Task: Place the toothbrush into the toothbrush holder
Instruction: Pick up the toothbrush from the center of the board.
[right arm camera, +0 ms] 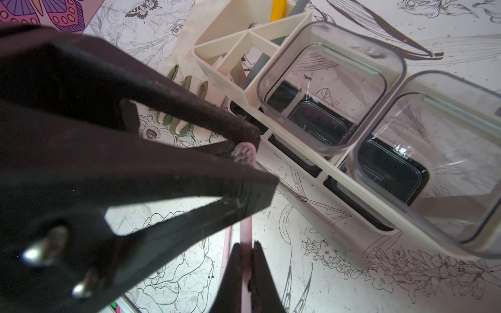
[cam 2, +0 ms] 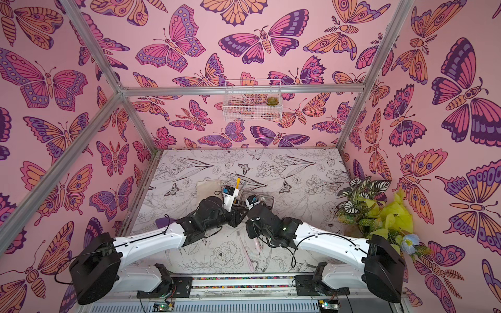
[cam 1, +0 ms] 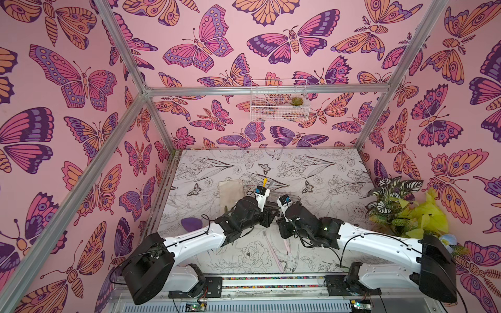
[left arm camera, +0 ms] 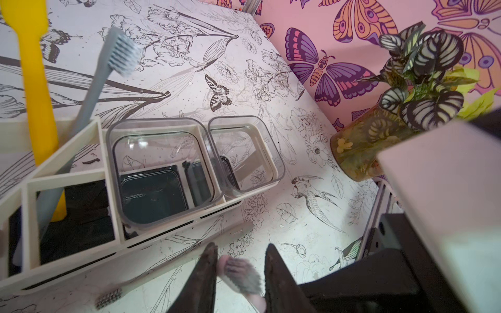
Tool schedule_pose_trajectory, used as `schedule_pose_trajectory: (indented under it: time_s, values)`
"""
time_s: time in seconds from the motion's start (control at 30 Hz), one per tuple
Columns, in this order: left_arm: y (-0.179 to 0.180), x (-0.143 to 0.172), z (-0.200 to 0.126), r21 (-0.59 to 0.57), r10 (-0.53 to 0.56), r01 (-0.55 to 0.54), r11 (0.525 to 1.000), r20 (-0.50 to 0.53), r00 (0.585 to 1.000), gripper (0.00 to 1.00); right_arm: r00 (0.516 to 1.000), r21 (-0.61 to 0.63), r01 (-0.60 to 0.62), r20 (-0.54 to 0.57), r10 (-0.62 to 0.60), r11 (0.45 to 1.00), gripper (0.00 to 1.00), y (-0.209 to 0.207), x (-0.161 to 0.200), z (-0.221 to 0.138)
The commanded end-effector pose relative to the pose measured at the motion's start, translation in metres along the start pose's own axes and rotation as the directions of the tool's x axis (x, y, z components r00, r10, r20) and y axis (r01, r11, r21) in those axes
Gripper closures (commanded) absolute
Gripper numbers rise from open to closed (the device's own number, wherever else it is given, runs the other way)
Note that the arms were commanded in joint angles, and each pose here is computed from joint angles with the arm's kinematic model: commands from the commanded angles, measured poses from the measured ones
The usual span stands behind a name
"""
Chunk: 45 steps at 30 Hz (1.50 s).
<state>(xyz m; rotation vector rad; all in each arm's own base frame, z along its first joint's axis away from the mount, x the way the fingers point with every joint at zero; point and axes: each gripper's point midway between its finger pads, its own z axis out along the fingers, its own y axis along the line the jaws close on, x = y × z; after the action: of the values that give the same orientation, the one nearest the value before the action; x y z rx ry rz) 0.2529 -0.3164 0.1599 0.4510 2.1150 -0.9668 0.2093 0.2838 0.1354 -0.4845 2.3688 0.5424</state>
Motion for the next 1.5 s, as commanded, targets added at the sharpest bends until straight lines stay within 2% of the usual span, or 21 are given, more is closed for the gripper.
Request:
schedule_pose_trajectory:
  time_s: [0.0,0.57,0.77,0.97,1.13,1.33,1.47]
  values:
    - [-0.011,-0.007,0.001,0.039,0.01,-0.01,0.999,0.013,1.0,0.7,0.999,0.016,0.008,0.051,-0.009,1.0,1.0,-0.001,-0.014,-0.007]
    - [-0.017,-0.01,0.001,0.071,0.006,-0.007,0.997,0.018,1.0,0.63,0.997,0.01,0.015,0.077,-0.015,1.0,1.0,0.003,-0.024,-0.01]
    - [-0.018,-0.009,0.004,0.078,0.002,-0.003,0.997,0.013,1.0,0.67,0.996,-0.017,0.017,0.091,-0.015,1.0,1.0,0.008,-0.027,-0.013]
    - [-0.018,-0.008,0.007,0.082,-0.007,0.006,0.997,0.007,1.0,0.66,0.994,-0.031,0.021,0.105,-0.018,0.999,1.0,0.01,-0.03,-0.016]
    - [-0.02,-0.012,0.006,0.084,-0.001,0.0,0.996,0.021,1.0,0.72,0.995,-0.034,0.025,0.099,-0.022,0.999,1.0,0.011,-0.029,-0.015]
    - [-0.019,-0.017,0.003,0.073,0.009,-0.012,0.997,0.043,0.999,0.72,0.995,-0.038,0.019,0.098,-0.015,0.999,1.0,0.012,-0.029,-0.014]
    - [-0.021,-0.018,0.003,0.08,0.018,-0.022,0.997,0.043,0.999,0.86,0.995,-0.033,0.019,0.099,-0.016,0.999,1.0,0.01,-0.028,-0.014]
